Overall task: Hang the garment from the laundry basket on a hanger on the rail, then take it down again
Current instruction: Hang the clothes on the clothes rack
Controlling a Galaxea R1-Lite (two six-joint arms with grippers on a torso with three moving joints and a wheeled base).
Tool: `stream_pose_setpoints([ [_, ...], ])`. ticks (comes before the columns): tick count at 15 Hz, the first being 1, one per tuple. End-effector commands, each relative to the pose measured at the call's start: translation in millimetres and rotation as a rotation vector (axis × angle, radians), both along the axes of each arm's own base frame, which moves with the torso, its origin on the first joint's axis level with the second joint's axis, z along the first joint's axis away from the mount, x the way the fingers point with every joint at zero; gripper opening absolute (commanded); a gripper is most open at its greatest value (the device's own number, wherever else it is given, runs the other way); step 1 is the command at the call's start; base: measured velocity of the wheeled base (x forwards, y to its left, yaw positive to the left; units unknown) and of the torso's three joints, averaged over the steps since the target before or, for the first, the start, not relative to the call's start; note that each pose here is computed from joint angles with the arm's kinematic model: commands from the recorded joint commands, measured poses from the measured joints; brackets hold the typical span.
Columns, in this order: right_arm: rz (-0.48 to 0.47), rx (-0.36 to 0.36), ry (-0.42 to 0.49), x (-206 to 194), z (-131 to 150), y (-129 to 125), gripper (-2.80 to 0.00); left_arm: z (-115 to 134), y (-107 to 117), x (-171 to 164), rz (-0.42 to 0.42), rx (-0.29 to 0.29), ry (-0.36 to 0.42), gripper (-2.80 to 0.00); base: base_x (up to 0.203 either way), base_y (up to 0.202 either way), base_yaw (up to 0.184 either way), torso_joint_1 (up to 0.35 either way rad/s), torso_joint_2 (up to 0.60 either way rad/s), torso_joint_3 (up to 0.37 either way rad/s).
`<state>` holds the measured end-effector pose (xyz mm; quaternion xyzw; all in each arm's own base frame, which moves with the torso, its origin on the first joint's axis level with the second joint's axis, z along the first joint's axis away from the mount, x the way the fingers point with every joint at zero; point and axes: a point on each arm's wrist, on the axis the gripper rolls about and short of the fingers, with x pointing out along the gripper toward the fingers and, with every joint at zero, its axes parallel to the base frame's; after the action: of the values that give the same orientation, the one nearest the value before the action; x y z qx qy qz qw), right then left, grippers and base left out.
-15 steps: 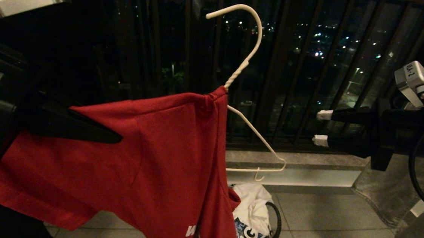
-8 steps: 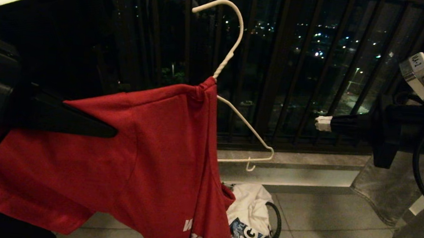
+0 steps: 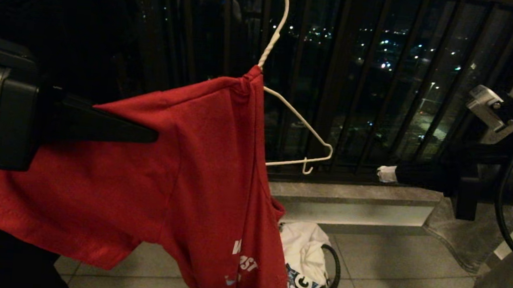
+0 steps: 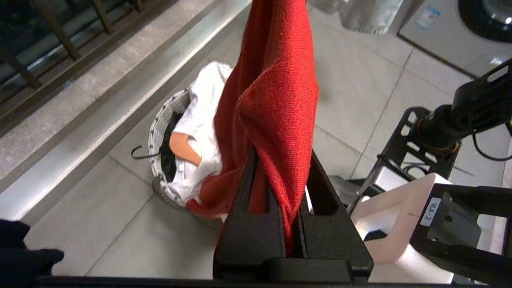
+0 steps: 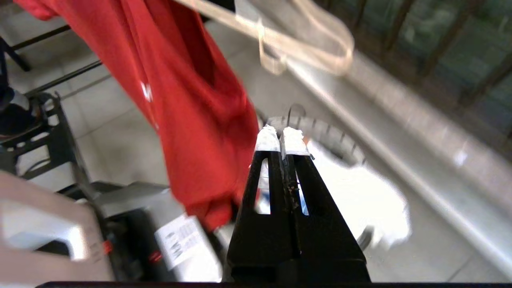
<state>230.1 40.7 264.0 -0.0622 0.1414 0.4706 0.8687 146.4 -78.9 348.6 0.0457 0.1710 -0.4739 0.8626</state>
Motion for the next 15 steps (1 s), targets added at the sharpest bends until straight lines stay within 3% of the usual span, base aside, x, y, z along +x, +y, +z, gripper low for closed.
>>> stream_pose_setpoints([
  [1,0.001,-0.002,0.034,-6.6,-4.5,-1.5,-2.80,-1.1,0.3,-4.6,-0.007,-0.018,-0.007,-2.80,0.000,0.000,0.000,0.000,0.00,0.000],
  [4,0.016,-0.009,0.157,3.4,-25.5,3.3,-2.80,2.0,0.3,-7.2,-0.011,-0.034,-0.013,-2.80,0.000,0.000,0.000,0.000,0.00,0.000],
  [9,0.103,0.027,0.372,26.8,-55.8,44.6,-2.80,2.6,-3.8,-19.0,-0.068,-0.038,-0.013,-2.80,0.000,0.000,0.000,0.000,0.00,0.000],
  [13,0.102,0.120,0.485,39.8,-58.3,55.3,-2.80,-1.5,-5.1,-24.7,-0.093,-0.032,-0.008,-2.80,0.000,0.000,0.000,0.000,0.00,0.000],
  [14,0.094,0.138,0.483,40.5,-52.3,55.1,0.00,-0.7,-4.7,-25.8,-0.094,-0.032,-0.015,-2.80,0.000,0.000,0.000,0.000,0.00,0.000],
  [15,0.086,0.149,0.489,39.3,-48.8,54.7,0.00,0.5,-4.5,-26.0,-0.092,-0.034,-0.020,-2.80,0.000,0.000,0.000,0.000,0.00,0.000],
])
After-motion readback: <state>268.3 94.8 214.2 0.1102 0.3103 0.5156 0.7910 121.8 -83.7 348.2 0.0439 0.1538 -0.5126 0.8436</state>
